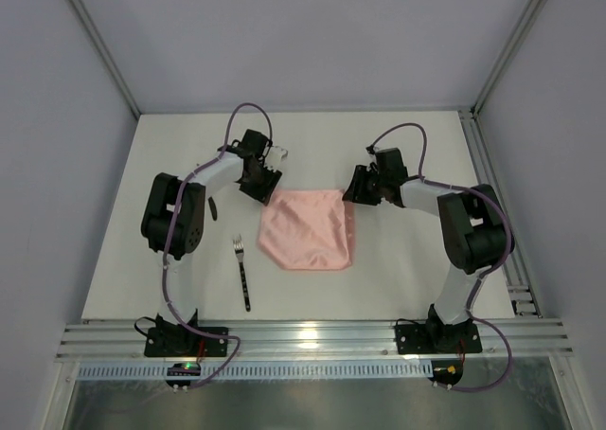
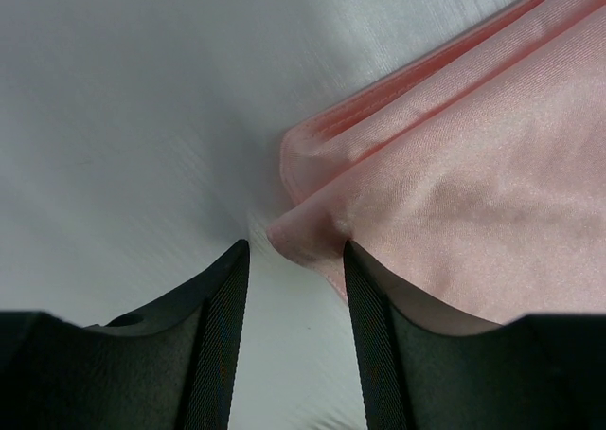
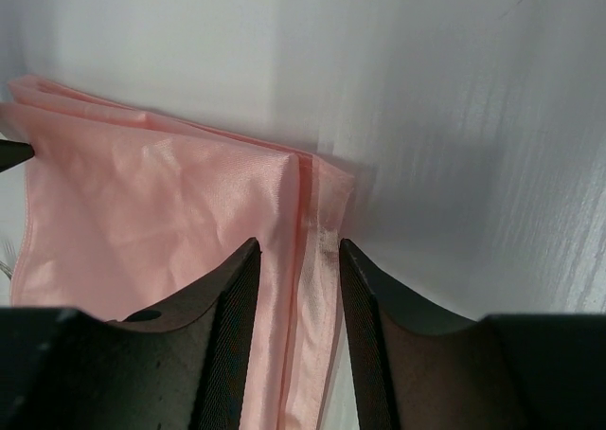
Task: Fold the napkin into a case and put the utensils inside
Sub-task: Rotate the lower triangle-folded napkin at the center of the board.
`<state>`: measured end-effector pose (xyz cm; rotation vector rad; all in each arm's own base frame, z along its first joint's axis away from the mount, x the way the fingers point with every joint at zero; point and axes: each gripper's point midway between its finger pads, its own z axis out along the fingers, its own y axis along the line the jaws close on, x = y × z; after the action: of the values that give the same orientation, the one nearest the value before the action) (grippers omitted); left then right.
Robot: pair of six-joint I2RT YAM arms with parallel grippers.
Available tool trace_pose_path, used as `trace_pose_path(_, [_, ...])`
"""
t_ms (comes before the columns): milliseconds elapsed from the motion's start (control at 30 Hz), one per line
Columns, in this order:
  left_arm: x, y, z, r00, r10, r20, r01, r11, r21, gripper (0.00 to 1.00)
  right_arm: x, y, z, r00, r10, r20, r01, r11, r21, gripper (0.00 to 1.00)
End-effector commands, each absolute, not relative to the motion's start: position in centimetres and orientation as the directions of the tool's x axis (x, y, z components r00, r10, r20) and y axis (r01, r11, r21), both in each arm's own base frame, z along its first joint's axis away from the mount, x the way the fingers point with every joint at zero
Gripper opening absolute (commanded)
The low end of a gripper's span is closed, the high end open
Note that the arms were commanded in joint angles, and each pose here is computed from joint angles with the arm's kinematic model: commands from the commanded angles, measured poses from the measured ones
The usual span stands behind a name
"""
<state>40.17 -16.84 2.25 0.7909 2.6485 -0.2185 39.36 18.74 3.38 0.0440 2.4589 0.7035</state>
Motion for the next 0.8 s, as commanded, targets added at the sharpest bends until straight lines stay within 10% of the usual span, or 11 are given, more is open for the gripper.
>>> trace_pose_path(0, [41.4, -17.1, 3.8, -0.744, 0.489, -0.456, 0.561, 0.827, -0.027, 0.46, 41.0, 19.3, 4.3, -0.806, 0.174, -0.566, -0.166, 0.851, 0.498, 0.43])
trace_pose_path(767, [46.7, -26.2, 3.9, -0.478, 0.721, -0.501, 0.812, 0.581, 0.060, 0.00, 34.6, 14.0, 9.0, -0.764, 0.221, -0.606, -0.116, 0.877, 0.467, 0.51])
